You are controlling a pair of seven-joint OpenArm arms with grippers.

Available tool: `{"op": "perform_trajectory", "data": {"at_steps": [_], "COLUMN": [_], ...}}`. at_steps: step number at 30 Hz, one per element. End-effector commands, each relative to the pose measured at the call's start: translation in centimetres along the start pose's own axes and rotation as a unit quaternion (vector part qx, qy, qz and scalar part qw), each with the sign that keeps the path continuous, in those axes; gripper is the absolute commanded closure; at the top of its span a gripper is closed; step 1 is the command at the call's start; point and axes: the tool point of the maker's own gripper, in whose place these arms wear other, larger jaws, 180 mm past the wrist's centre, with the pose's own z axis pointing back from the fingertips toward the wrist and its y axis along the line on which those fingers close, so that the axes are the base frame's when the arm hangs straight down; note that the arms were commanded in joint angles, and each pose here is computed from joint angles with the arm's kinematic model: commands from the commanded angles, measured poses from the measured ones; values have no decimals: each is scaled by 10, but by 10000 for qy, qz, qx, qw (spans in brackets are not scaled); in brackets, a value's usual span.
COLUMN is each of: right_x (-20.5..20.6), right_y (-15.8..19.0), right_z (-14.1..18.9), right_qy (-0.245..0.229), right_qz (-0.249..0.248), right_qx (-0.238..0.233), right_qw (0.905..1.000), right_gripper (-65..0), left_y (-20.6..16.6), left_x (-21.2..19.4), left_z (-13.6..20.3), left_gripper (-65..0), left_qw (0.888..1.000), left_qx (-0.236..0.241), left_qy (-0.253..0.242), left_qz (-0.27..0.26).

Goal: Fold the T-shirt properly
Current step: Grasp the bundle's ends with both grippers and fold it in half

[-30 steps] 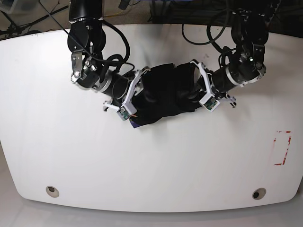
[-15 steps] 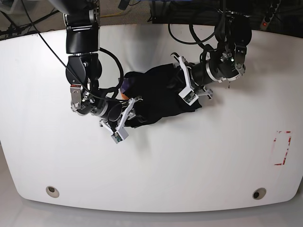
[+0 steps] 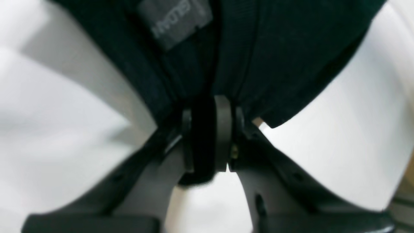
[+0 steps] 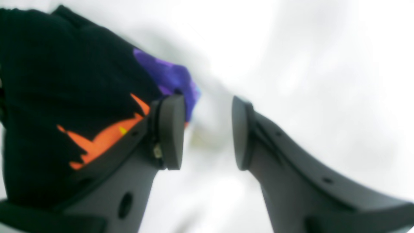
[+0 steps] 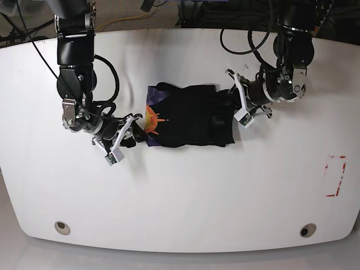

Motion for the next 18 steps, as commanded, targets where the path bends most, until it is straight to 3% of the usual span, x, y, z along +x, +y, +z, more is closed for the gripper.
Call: {"op": "perform_trajectory", "data": {"at_steps": [1,9,14,18], "right_x": [39,64,60,47], "right_y": [4,40,59,53], "right_z": [16,17,-6,-27], "right_qy": [-410,-570,-195,176], "right_qz": [352,864,1477,1714], "right_qx": [-13,165,43,-273], "right_qw": [9985,9945,9888,9847], "right_gripper": [-219,-220,-222,-222], "left_y": [2,-11,-34,-51], "left_x": [35,60,65,65], "left_z": [20,35,22,6], "left_gripper": [-68,-68,-68,-68], "left_qw": [9979,9933,9933,9939], "left_qx": [146,196,-39,-296], "left_qy": [-452,-744,-876,-923], "left_qz": [-451,-868,-748,-522]}}
